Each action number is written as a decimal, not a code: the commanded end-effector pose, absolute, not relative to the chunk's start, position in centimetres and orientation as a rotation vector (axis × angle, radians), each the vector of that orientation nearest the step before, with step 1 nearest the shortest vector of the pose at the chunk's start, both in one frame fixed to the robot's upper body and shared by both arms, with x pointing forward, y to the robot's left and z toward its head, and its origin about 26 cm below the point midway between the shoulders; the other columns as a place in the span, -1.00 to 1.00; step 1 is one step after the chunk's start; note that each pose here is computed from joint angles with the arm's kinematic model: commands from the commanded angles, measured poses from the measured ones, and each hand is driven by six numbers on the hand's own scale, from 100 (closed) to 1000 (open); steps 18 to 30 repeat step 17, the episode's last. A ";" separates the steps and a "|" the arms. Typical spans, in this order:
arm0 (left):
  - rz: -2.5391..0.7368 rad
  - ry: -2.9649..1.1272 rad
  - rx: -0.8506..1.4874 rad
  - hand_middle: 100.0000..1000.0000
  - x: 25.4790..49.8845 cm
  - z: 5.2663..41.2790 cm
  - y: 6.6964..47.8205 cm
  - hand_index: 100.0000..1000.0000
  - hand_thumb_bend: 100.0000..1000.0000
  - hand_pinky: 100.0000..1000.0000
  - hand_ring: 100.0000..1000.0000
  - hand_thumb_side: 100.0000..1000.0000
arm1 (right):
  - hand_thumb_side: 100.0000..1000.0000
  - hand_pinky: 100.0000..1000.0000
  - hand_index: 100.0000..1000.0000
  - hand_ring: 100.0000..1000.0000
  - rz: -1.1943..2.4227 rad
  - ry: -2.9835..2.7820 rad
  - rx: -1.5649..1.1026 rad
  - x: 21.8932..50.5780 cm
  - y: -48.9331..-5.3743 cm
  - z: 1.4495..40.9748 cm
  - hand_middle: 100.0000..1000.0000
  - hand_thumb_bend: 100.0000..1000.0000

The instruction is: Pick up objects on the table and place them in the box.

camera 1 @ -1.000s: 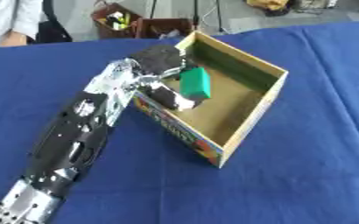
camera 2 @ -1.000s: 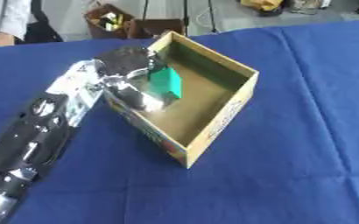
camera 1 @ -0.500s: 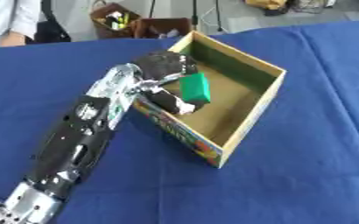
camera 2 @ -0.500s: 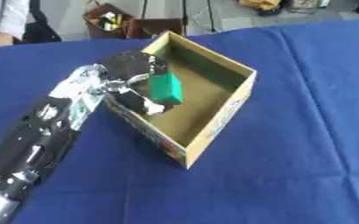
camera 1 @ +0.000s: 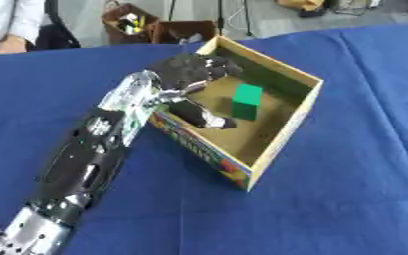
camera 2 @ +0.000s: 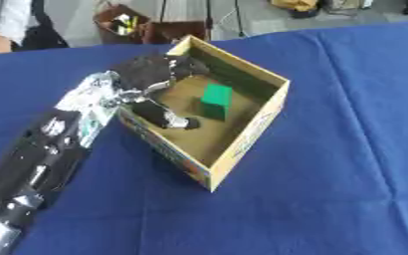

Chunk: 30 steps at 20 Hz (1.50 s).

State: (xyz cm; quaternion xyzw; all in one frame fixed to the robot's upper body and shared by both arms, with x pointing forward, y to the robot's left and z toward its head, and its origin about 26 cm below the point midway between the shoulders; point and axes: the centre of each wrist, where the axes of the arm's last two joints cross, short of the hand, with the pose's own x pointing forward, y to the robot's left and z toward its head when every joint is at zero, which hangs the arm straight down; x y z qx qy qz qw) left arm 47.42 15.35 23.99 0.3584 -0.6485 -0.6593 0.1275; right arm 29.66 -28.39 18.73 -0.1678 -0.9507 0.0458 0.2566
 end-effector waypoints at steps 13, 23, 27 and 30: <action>-1.047 -2.461 0.862 0.48 40.4 30.7 23.9 0.82 -0.57 0.34 0.37 0.80 | 0.44 0.65 0.63 0.68 0.109 -2.595 -0.519 29.1 -29.4 19.3 0.38 -1.00; -0.728 -2.562 0.641 0.38 36.8 31.6 26.9 0.76 -0.58 0.26 0.26 0.80 | 0.46 0.65 0.63 0.68 0.096 -2.593 -0.541 29.0 -29.7 19.1 0.38 -1.00; -0.728 -2.562 0.641 0.38 36.8 31.6 26.9 0.76 -0.58 0.26 0.26 0.80 | 0.46 0.65 0.63 0.68 0.096 -2.593 -0.541 29.0 -29.7 19.1 0.38 -1.00; -0.728 -2.562 0.641 0.38 36.8 31.6 26.9 0.76 -0.58 0.26 0.26 0.80 | 0.46 0.65 0.63 0.68 0.096 -2.593 -0.541 29.0 -29.7 19.1 0.38 -1.00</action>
